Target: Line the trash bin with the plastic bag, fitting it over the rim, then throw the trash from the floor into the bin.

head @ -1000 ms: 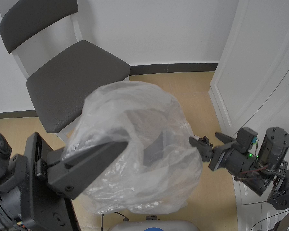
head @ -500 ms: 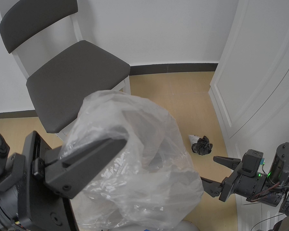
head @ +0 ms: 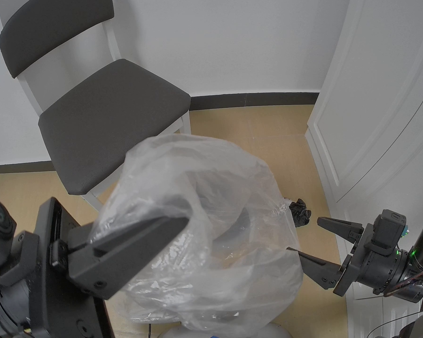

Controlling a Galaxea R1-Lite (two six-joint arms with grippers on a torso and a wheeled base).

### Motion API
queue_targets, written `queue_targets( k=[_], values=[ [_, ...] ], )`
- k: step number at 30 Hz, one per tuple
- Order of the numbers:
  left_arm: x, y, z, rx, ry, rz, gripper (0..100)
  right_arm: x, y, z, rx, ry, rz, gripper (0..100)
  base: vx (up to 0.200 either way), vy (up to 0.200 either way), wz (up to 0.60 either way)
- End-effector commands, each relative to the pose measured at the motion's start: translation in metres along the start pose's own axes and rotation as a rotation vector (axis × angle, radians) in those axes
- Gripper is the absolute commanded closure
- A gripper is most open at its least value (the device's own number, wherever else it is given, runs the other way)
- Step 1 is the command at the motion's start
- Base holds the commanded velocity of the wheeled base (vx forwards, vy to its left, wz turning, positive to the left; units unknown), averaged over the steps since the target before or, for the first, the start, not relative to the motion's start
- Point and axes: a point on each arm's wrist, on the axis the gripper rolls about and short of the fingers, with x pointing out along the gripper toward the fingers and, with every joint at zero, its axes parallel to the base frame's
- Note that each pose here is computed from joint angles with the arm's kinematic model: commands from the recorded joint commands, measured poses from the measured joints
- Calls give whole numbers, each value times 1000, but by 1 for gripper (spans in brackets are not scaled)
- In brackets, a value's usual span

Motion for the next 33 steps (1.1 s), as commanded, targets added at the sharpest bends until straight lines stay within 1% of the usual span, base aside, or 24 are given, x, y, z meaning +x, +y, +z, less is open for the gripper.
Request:
queue_targets(
  k=[1,5,7,8,12,13,15,16,18,19,21,23,25,26,28,33],
  values=[
    [2,-1,-3,-3,12,-4,100,-9,12,5,0,-29,67,0,0,0,0],
    [4,1,-4,-15,16,9,100,-14,18,2,-3,-22,108,0,0,0,0],
    [5,2,-3,-32,14,10,100,-15,20,1,-6,-13,119,0,0,0,0],
    [7,2,-4,-57,13,14,100,-16,22,-3,-8,1,134,0,0,0,0],
    [8,3,-4,-70,13,15,100,-16,23,-6,-11,15,145,0,0,0,0],
    [10,3,-4,-103,12,12,100,-14,26,-13,-16,54,159,0,0,0,0],
    [9,3,-4,-111,10,1,100,-13,26,-14,-16,60,159,0,0,0,0],
    [7,2,-3,-122,-6,-38,100,-12,26,-16,-18,69,156,0,0,0,0],
    [2,1,-4,-124,-31,-87,100,-11,25,-15,-16,63,144,0,0,0,0],
    [2,1,-4,-124,-35,-92,100,-11,24,-15,-16,63,143,0,0,0,0],
    [-3,0,-4,-122,-62,-131,100,-12,23,-11,-12,44,135,0,0,0,0],
    [-5,-1,-3,-121,-80,-157,100,-10,18,-9,-10,32,104,0,0,0,0],
    [-6,-1,-3,-121,-84,-162,100,-10,15,-8,-11,28,91,0,0,0,0],
    [-7,-2,-3,-122,-88,-175,100,-5,8,-4,-5,16,50,0,0,0,0],
    [-8,-2,-2,-123,-91,-181,100,-2,5,-3,0,16,31,0,0,0,0],
    [-9,-3,0,-121,-101,-185,100,11,1,-13,33,71,4,0,0,0,0]
  ],
)
